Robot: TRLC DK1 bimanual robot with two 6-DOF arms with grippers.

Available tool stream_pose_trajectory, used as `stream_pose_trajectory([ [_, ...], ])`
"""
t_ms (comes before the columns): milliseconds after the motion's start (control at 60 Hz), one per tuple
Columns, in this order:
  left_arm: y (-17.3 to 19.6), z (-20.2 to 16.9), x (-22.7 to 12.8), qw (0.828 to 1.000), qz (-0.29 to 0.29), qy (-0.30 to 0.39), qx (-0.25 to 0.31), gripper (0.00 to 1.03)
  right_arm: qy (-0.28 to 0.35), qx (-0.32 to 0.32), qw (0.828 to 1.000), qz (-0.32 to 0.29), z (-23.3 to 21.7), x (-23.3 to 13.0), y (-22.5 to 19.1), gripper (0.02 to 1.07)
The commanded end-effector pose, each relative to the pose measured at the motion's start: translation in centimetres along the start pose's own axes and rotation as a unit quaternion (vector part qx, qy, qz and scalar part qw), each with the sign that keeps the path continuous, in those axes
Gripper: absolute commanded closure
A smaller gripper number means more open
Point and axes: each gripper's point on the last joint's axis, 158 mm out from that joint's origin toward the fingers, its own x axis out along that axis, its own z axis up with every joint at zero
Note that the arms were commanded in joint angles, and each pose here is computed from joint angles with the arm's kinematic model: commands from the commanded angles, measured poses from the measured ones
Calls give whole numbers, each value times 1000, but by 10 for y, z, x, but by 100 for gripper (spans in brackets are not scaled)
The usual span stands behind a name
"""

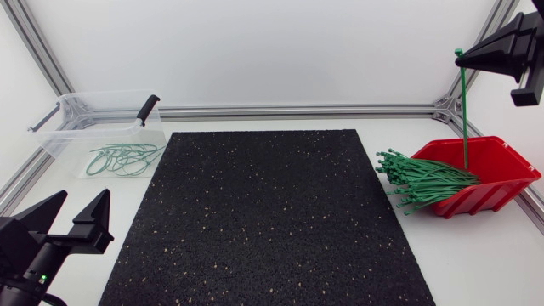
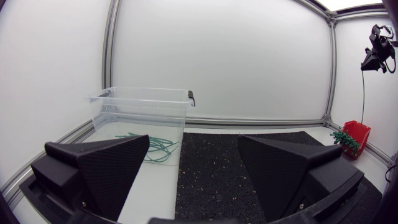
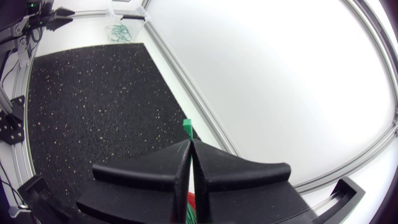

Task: Take a green cable tie from the red box, thread the tail through the head to close it, then place it in the transparent bin on the left.

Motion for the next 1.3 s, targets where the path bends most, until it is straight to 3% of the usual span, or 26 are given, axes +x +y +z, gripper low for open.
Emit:
stream_pose_trajectory([
  [0,1,-26,2,999,2,33,-7,4,-38,30,998,-32,31,-21,-13,101],
  [267,1,-26,2,999,1,33,-7,4,-77,118,989,-47,68,-37,-19,101],
  [367,1,-26,2,999,1,33,-7,4,-58,145,988,19,78,-29,6,101],
  [700,-2,-27,2,999,-4,35,-6,4,-5,179,973,142,89,23,83,101],
  [783,-2,-27,2,999,-5,35,-6,4,13,200,964,175,88,38,101,101],
  [883,-2,-27,2,999,-4,36,-6,4,30,264,936,230,91,55,123,101],
  [1033,-4,-29,2,999,-8,39,-5,4,43,294,911,285,94,68,153,101],
  [1200,-9,-29,2,999,-17,40,-7,4,28,346,866,360,107,70,176,101],
  [1283,-9,-30,2,999,-17,41,-7,4,15,353,858,373,115,71,182,101],
])
